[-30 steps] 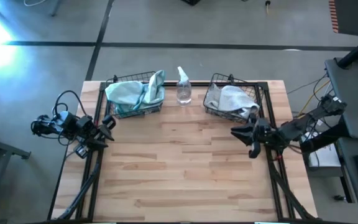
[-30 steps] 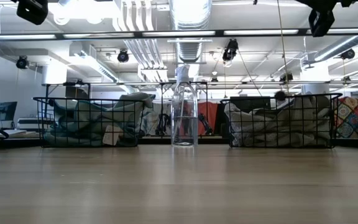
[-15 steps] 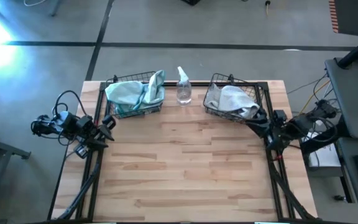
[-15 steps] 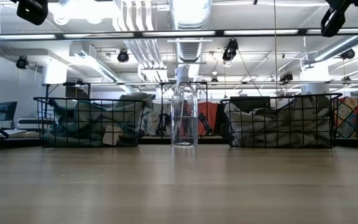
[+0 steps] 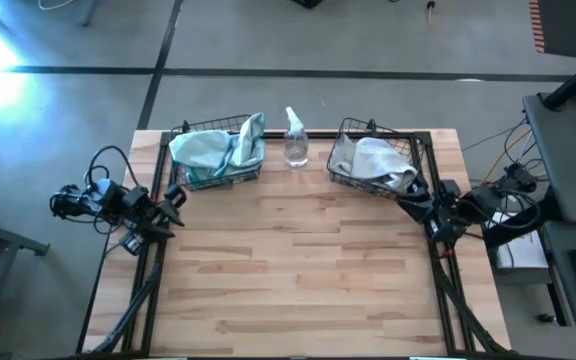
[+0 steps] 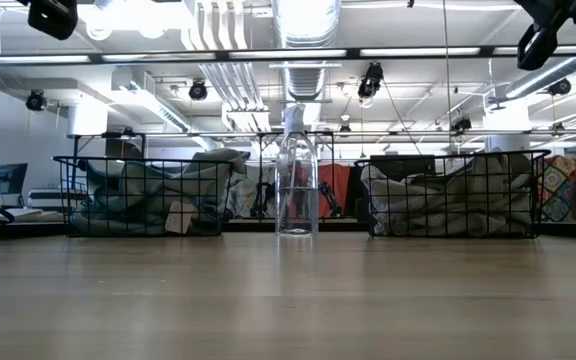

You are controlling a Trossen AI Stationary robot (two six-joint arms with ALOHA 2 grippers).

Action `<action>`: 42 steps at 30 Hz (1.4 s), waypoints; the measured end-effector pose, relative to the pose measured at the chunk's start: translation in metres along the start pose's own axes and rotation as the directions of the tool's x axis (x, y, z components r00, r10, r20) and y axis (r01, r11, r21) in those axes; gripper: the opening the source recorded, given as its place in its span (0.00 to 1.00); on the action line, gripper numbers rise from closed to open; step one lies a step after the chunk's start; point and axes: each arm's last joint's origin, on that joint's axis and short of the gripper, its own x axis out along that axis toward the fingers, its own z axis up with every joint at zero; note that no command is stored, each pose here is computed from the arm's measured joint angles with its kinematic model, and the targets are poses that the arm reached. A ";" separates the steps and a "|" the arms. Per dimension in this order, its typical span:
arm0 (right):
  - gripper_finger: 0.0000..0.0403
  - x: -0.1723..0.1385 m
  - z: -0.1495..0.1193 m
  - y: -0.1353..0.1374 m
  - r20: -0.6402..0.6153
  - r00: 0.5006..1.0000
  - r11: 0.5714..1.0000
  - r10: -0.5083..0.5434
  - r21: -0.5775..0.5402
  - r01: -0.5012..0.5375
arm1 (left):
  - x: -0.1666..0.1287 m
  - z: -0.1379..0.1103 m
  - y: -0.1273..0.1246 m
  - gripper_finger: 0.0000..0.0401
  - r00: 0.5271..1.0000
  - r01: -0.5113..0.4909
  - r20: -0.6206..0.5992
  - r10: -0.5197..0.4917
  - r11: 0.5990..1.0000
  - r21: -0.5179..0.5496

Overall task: Sort microfiber towel by color & place in baskets
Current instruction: Return to Home Position

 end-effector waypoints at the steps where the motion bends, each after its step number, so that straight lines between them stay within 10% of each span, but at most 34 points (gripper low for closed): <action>1: 0.16 0.000 -0.001 0.000 -0.004 1.000 1.000 0.013 -0.004 -0.013 | 0.000 0.000 0.000 0.30 1.000 -0.001 -0.002 0.001 1.000 0.002; 42: 0.16 -0.014 -0.048 -0.006 -0.158 0.899 0.906 0.409 -0.044 -0.420 | -0.002 -0.021 0.005 0.30 0.975 -0.013 -0.214 0.056 0.980 0.196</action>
